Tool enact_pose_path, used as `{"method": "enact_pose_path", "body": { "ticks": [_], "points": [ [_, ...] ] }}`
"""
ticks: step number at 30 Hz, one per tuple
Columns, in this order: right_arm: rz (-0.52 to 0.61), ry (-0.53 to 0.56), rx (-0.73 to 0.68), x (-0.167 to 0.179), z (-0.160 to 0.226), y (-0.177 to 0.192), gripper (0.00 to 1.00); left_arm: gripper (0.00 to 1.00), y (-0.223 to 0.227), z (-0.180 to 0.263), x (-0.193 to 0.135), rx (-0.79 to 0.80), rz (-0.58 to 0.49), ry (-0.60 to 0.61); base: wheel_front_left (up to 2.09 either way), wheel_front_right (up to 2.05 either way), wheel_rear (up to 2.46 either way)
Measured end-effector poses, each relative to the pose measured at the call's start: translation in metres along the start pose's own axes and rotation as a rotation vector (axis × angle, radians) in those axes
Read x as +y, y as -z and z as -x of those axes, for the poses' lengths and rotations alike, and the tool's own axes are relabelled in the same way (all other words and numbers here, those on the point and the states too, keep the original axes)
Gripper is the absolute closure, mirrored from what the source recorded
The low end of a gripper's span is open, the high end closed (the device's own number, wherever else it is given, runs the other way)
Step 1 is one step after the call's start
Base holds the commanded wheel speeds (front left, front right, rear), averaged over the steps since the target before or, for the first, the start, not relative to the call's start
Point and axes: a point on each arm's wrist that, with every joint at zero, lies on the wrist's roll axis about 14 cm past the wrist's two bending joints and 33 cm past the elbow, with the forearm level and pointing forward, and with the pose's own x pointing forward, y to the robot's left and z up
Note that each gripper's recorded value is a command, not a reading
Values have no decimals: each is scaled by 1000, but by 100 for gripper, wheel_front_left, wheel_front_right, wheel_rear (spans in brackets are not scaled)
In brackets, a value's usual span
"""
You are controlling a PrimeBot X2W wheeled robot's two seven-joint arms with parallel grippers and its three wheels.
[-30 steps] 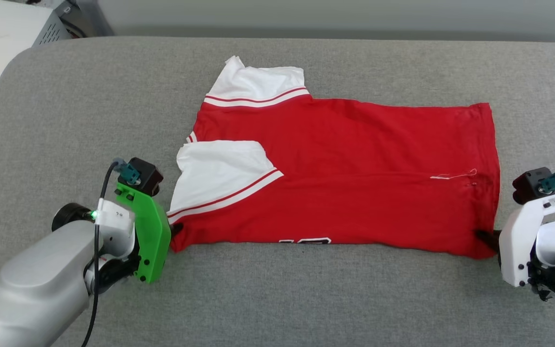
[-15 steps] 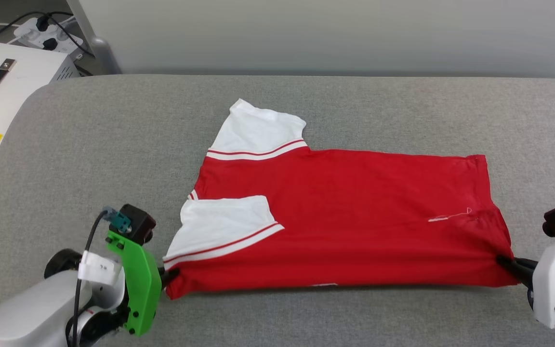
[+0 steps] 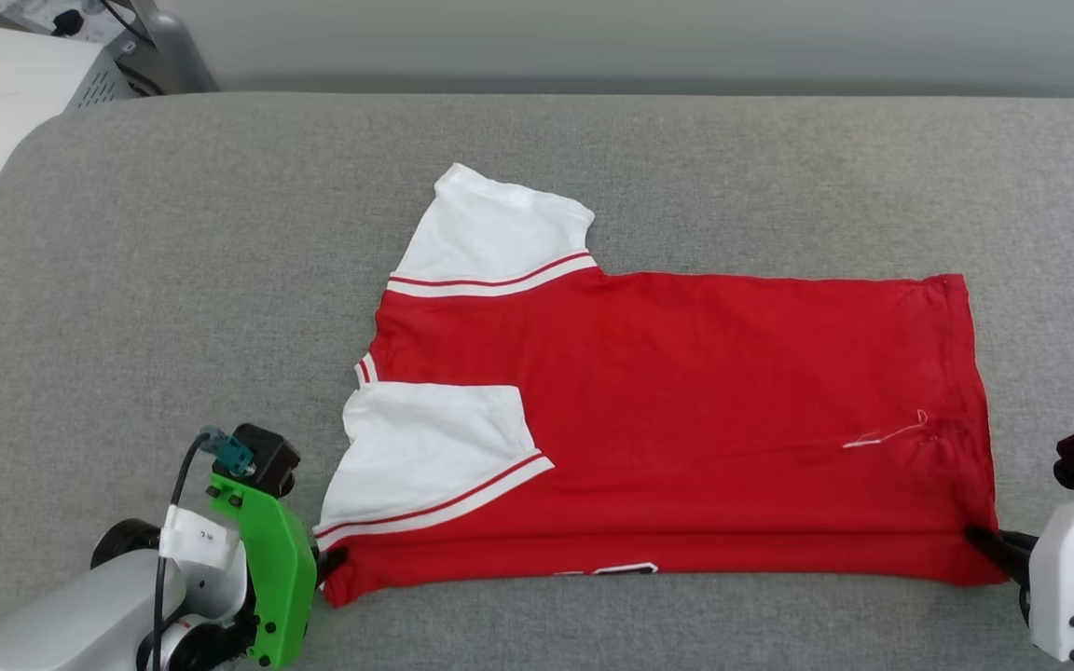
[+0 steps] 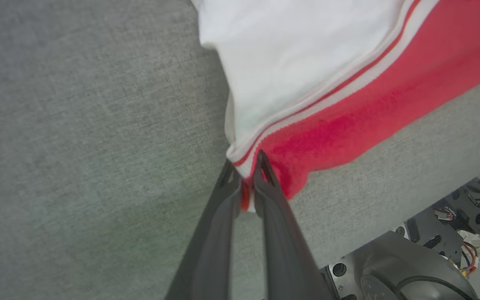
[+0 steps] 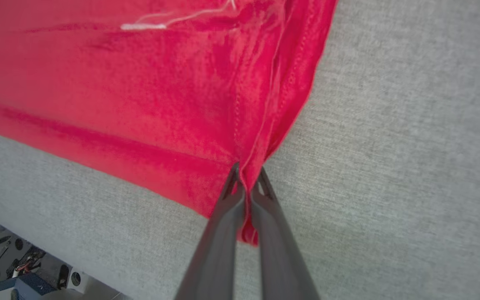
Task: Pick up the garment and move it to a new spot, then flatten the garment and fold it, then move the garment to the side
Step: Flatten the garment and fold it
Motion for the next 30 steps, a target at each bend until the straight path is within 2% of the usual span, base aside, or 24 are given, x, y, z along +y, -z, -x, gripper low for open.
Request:
{"method": "enact_pose_path", "body": {
  "ticks": [2, 3, 4, 5, 6, 11, 16, 20, 26, 30],
  "points": [
    [-25, -2, 23, 0, -6, 8, 99, 100, 5, -7, 0, 20, 26, 7, 0, 0, 0],
    [-34, -4, 29, 1, -9, 10, 83, 100, 6, -9, 2, 22, 30, 7, 0, 0, 0],
    [-37, -5, 28, 1, -10, 11, 55, 100, 7, -9, 4, 20, 34, 1, 0, 0, 0],
    [-40, -5, 21, 2, -10, 10, 5, 67, 6, -9, 5, 12, 37, -3, 0, 0, 0],
    [-41, -4, 7, 2, -10, 7, 0, 0, 5, -9, 6, 1, 38, -8, 0, 0, 0],
    [-17, 12, -142, 1, 2, -21, 0, 0, -14, 7, 16, -104, 17, -55, 0, 0, 0],
    [30, 71, -489, -3, 33, -85, 0, 0, -70, 41, 33, -328, -62, -146, 0, 0, 0],
    [30, 102, -696, 1, 53, -113, 0, 0, -124, 63, 39, -488, -137, -198, 0, 0, 0],
    [45, 129, -907, 10, 71, -142, 0, 0, -203, 75, 32, -677, -200, -198, 0, 0, 0],
    [33, 118, -943, 19, 67, -145, 0, 0, -255, 69, 22, -776, -226, -174, 0, 0, 0]
  ]
}}
